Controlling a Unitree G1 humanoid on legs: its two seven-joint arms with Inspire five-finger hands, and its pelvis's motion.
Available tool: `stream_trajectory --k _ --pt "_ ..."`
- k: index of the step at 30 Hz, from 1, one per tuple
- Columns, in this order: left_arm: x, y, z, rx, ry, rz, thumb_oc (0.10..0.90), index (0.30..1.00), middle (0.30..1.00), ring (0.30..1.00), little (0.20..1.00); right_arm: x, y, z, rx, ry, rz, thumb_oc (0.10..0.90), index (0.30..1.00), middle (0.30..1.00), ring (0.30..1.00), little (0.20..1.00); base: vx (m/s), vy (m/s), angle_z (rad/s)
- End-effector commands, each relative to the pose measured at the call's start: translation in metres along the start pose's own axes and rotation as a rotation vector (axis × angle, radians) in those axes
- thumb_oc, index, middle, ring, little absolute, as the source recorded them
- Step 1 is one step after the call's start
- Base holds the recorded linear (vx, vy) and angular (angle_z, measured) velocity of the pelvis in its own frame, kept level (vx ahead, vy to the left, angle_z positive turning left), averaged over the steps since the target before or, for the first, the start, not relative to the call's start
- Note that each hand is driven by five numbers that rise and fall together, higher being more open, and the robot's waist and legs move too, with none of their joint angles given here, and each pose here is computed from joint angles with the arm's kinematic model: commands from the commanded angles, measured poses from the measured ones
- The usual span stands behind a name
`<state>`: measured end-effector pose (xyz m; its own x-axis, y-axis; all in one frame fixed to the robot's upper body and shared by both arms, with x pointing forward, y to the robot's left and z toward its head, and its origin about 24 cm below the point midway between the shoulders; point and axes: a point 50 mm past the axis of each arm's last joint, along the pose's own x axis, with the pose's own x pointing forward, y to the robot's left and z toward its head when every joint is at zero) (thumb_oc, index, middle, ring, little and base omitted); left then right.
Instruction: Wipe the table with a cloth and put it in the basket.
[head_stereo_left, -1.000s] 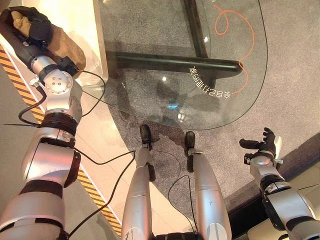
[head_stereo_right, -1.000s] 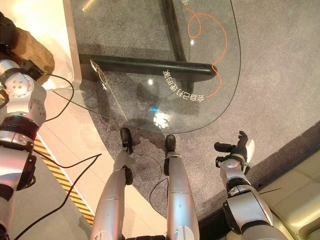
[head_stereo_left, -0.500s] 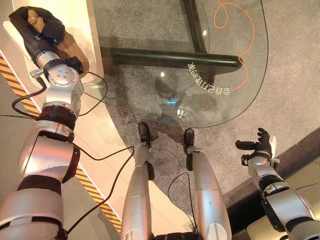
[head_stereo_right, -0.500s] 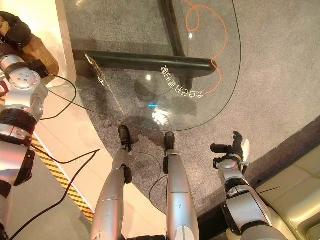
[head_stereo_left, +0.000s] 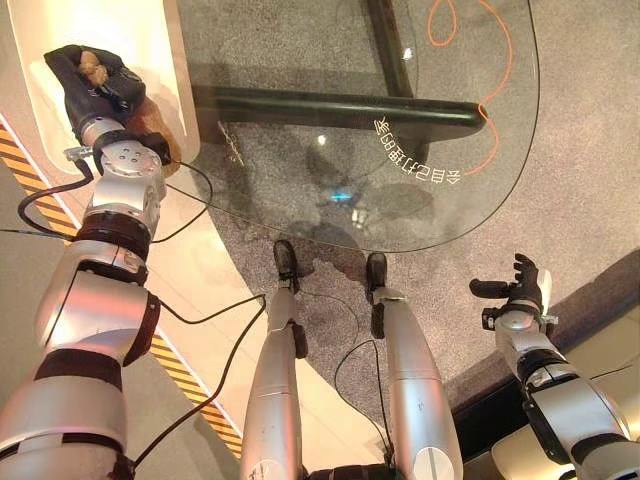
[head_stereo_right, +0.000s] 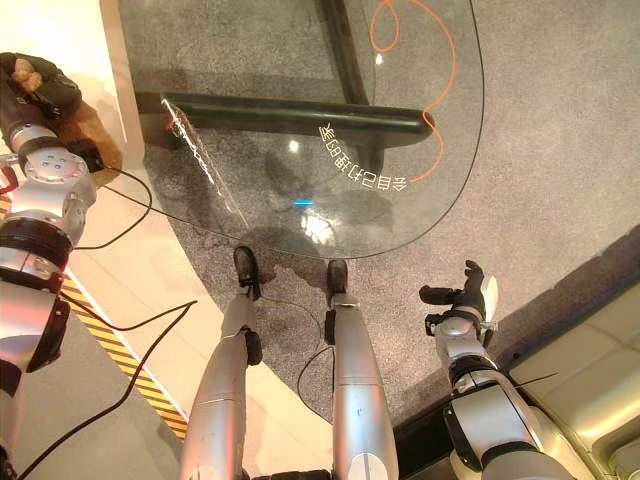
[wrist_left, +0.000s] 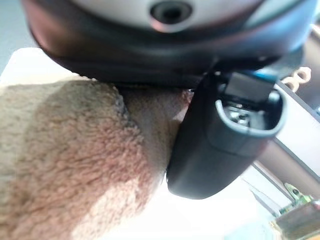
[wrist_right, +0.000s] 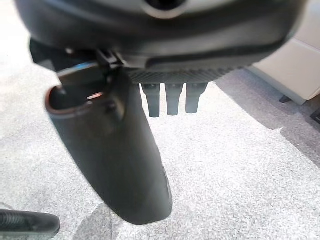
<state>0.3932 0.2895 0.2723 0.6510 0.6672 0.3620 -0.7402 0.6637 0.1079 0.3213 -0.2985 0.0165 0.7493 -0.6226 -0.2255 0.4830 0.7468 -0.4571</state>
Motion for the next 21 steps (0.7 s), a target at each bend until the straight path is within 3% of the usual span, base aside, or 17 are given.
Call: stream_trajectory --k 1,21 --pt "0.03 0.05 0.062 0.009 -0.19 0.167 0.1 0.3 0.3 0.3 0.2 0.0 -0.025 -0.027 -0.056 0.055 -0.099 0.8 0.9 0.9 0.9 0.9 0.0 0.0 0.0" --pt "0.027 0.055 0.081 0.023 -0.297 0.3 0.1 0.3 0.3 0.3 0.2 -0.003 -0.023 -0.031 -0.054 0.054 -0.089 0.8 0.9 0.9 0.9 0.9 0.0 0.0 0.0"
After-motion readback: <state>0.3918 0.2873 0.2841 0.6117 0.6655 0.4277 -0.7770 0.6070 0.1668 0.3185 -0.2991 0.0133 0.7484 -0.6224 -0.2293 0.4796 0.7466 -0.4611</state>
